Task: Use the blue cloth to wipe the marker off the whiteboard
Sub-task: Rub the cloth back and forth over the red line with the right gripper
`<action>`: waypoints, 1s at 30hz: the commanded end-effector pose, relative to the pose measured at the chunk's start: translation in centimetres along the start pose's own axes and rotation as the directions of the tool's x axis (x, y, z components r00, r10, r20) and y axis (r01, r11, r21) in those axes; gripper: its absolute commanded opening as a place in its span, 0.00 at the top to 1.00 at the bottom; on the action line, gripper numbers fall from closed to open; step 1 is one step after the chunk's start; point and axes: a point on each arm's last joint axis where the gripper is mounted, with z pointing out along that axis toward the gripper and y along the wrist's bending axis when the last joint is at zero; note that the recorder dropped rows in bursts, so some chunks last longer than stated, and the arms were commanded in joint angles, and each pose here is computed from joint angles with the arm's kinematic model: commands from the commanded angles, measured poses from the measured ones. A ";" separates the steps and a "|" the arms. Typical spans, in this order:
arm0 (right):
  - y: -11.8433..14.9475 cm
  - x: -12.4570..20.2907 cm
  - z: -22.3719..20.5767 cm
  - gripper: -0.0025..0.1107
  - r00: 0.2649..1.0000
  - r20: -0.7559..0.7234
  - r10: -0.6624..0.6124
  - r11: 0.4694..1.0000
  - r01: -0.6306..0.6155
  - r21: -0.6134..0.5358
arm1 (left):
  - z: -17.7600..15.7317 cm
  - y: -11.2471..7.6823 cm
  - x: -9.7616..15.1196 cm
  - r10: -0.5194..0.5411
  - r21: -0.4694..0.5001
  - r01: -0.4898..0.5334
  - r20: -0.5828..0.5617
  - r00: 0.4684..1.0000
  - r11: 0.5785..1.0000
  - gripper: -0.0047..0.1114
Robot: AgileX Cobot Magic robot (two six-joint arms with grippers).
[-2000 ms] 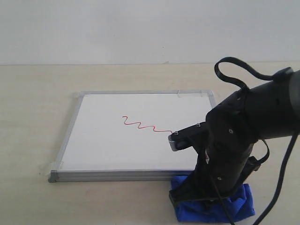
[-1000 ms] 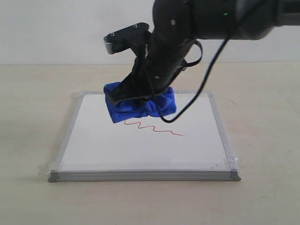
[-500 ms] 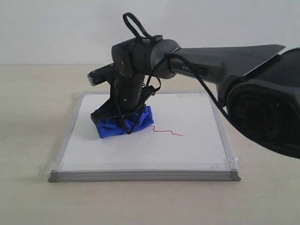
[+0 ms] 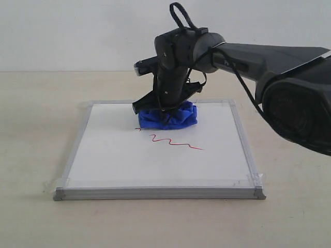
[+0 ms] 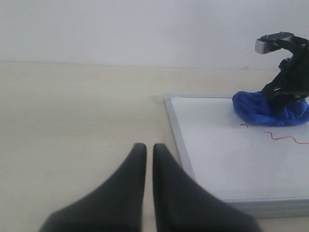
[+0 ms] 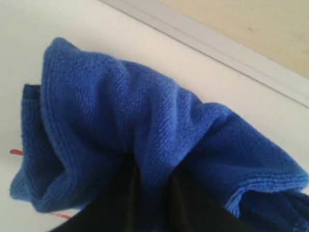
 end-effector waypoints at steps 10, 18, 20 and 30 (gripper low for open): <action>5.6 1.7 2.8 0.98 0.977 -0.034 -0.211 0.977 0.211 -0.022 | 0.0 0.0 0.0 0.002 -0.003 -0.002 0.008 1.000 1.000 0.92; 0.5 1.1 3.0 0.98 0.996 -0.055 -0.064 0.996 0.068 0.061 | 0.0 0.0 0.0 0.002 -0.003 -0.002 0.008 1.000 1.000 0.92; 1.5 1.0 3.0 0.98 0.997 -0.035 -0.070 0.998 0.070 0.003 | 0.0 0.0 0.0 0.002 -0.003 -0.002 0.008 1.000 1.000 0.92; 8.3 3.4 2.3 0.98 0.912 -0.116 -0.394 0.900 0.358 -0.248 | 0.0 0.0 0.0 0.002 -0.003 -0.002 0.008 1.000 1.000 0.92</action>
